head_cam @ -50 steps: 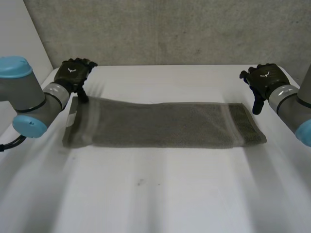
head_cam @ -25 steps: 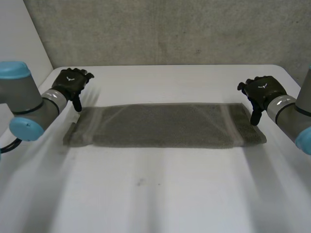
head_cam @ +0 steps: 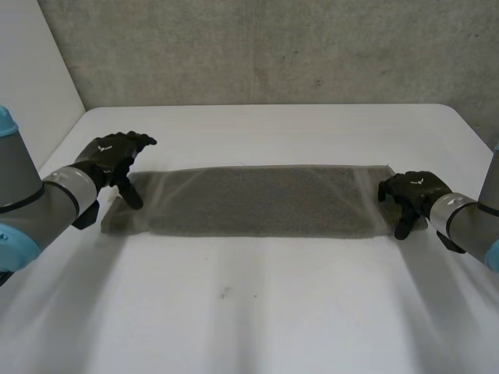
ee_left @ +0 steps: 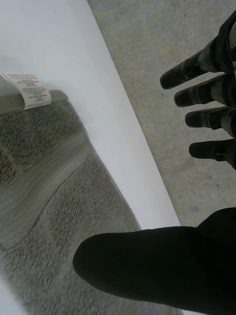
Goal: Fold the towel.
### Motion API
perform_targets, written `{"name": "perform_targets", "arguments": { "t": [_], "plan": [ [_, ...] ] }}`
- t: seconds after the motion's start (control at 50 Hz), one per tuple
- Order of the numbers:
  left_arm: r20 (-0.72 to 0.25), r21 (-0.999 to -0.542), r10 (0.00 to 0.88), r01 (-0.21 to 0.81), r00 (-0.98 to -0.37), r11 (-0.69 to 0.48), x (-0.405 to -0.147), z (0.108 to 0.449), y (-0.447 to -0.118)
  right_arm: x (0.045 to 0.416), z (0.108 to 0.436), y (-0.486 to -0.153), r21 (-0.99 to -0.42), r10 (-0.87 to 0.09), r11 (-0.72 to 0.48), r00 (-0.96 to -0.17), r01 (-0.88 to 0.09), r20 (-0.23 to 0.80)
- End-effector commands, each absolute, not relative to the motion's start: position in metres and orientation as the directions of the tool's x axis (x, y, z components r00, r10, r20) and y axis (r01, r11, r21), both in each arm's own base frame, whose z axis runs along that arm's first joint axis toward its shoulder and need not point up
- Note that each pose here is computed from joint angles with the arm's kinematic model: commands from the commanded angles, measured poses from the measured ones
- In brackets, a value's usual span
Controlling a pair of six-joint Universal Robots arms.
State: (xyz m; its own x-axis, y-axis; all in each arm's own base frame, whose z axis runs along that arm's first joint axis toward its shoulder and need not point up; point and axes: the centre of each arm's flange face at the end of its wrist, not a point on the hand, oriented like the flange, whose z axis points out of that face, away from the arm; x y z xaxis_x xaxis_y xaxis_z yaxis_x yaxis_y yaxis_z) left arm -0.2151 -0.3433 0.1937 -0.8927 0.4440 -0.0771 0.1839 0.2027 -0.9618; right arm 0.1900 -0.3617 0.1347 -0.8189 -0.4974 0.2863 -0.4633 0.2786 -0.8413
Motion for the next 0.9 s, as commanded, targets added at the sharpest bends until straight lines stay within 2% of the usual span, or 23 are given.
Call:
{"name": "perform_targets", "arguments": {
  "t": [0.02,0.26,0.42,0.56,0.64,0.74,0.78,0.8,0.82,0.84,0.88,0.9],
  "plan": [
    [-0.086,-0.967,0.448,0.182,-0.890,0.177,-0.216,0.192,-0.336,0.187,0.127,-0.365,-0.827,-0.499,0.270,-0.806,-0.494,0.319],
    [-0.086,-0.968,0.448,0.182,-0.890,0.175,-0.216,0.191,-0.335,0.173,0.129,-0.383,-0.849,-0.428,0.198,-0.823,-0.489,0.374],
    [-0.085,-0.966,0.444,0.182,-0.892,0.182,-0.215,0.190,-0.334,0.140,0.134,-0.396,-0.813,-0.370,0.210,-0.814,-0.543,0.448],
    [-0.085,-0.965,0.436,0.183,-0.896,0.188,-0.208,0.193,-0.324,0.087,0.152,-0.409,-0.760,-0.297,0.286,-0.808,-0.583,0.508],
    [-0.084,-0.964,0.437,0.184,-0.895,0.193,-0.208,0.192,-0.321,0.084,0.159,-0.411,-0.764,-0.293,0.279,-0.809,-0.582,0.509],
    [-0.086,-0.966,0.437,0.183,-0.895,0.184,-0.208,0.196,-0.319,0.091,0.181,-0.417,-0.798,-0.266,0.218,-0.821,-0.562,0.506],
    [-0.088,-0.967,0.434,0.182,-0.897,0.180,-0.207,0.198,-0.318,0.128,0.201,-0.417,-0.849,-0.287,0.127,-0.839,-0.512,0.463],
    [-0.088,-0.967,0.434,0.182,-0.897,0.180,-0.207,0.198,-0.318,0.128,0.201,-0.417,-0.850,-0.287,0.126,-0.839,-0.512,0.463],
    [-0.089,-0.968,0.432,0.181,-0.898,0.176,-0.206,0.199,-0.318,0.153,0.212,-0.415,-0.875,-0.311,0.068,-0.844,-0.478,0.437],
    [-0.089,-0.968,0.432,0.181,-0.898,0.176,-0.206,0.199,-0.318,0.153,0.212,-0.415,-0.876,-0.311,0.067,-0.844,-0.478,0.437],
    [-0.092,-0.969,0.430,0.179,-0.898,0.167,-0.205,0.202,-0.316,0.202,0.229,-0.407,-0.911,-0.368,-0.040,-0.841,-0.411,0.396],
    [-0.092,-0.969,0.430,0.179,-0.898,0.167,-0.205,0.202,-0.316,0.203,0.229,-0.407,-0.911,-0.369,-0.040,-0.841,-0.410,0.395]
  ]
}}
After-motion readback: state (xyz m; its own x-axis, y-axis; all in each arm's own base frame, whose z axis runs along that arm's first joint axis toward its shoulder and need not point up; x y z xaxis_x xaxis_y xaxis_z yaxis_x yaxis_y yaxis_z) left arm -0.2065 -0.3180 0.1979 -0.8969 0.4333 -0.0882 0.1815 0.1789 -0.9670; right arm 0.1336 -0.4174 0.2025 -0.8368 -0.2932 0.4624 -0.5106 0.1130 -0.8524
